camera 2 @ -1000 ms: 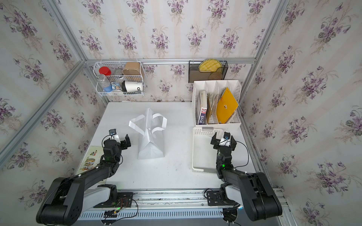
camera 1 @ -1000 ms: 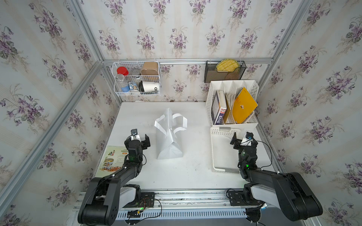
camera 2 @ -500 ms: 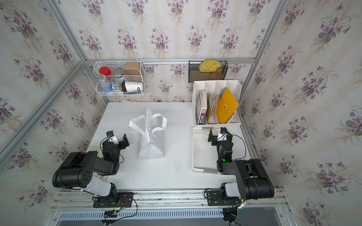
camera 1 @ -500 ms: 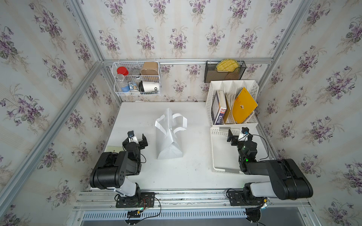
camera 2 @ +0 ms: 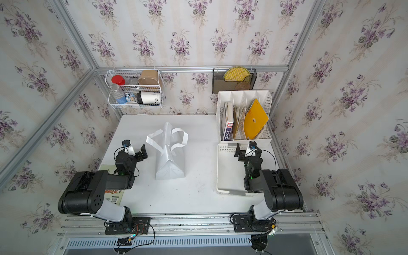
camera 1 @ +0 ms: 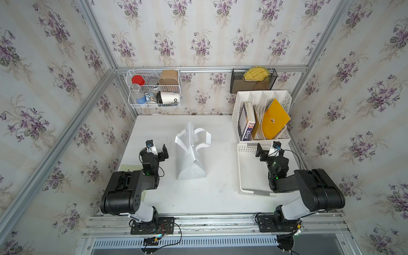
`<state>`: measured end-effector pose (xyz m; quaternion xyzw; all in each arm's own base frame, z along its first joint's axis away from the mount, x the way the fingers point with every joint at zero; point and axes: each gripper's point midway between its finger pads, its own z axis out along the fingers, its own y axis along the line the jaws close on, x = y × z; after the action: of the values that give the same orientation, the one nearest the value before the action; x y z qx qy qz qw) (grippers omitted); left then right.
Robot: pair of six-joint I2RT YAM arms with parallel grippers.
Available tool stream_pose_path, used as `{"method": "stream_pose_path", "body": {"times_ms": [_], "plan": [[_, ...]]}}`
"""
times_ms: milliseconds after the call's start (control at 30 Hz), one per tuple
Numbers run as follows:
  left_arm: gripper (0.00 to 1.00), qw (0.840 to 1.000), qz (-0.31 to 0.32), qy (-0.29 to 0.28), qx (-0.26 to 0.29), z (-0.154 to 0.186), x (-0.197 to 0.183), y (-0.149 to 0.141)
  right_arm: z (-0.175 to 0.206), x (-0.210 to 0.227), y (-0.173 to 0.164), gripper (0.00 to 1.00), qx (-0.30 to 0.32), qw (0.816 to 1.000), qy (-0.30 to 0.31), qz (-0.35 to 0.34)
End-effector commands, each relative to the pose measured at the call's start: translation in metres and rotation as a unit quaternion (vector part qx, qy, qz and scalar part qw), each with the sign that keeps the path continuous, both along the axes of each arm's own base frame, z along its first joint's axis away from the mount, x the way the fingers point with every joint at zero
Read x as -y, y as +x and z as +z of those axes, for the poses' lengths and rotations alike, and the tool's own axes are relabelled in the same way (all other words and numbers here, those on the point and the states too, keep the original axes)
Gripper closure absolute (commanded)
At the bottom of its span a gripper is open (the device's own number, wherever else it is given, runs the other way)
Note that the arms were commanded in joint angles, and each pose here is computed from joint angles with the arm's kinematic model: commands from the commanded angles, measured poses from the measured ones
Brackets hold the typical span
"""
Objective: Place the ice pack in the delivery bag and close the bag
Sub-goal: Reset both arms
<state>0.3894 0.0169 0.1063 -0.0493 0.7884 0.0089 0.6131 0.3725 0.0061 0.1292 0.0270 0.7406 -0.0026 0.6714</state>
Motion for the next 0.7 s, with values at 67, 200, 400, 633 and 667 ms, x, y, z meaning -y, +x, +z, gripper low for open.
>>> {"method": "stream_pose_path", "body": {"times_ms": [67,200,400,633,667], "plan": [[0.01,0.999,0.010,0.017,-0.028,-0.008,-0.001,0.002,0.000,0.008,0.000,0.00,0.000,1.000,0.006,-0.025],[0.01,0.999,0.011,0.019,-0.028,-0.008,-0.001,0.002,0.000,0.008,0.000,0.00,0.000,1.000,0.006,-0.024],[0.01,0.999,0.012,0.020,-0.029,-0.008,-0.001,0.002,0.000,0.008,0.000,0.00,0.001,1.000,0.006,-0.025],[0.01,0.999,-0.023,0.025,-0.040,-0.010,0.010,0.007,0.000,0.008,0.000,0.00,0.000,1.000,0.006,-0.023],[0.01,0.999,-0.023,0.025,-0.040,-0.009,0.010,0.007,0.000,0.008,0.000,0.00,0.000,1.000,0.006,-0.023]]}}
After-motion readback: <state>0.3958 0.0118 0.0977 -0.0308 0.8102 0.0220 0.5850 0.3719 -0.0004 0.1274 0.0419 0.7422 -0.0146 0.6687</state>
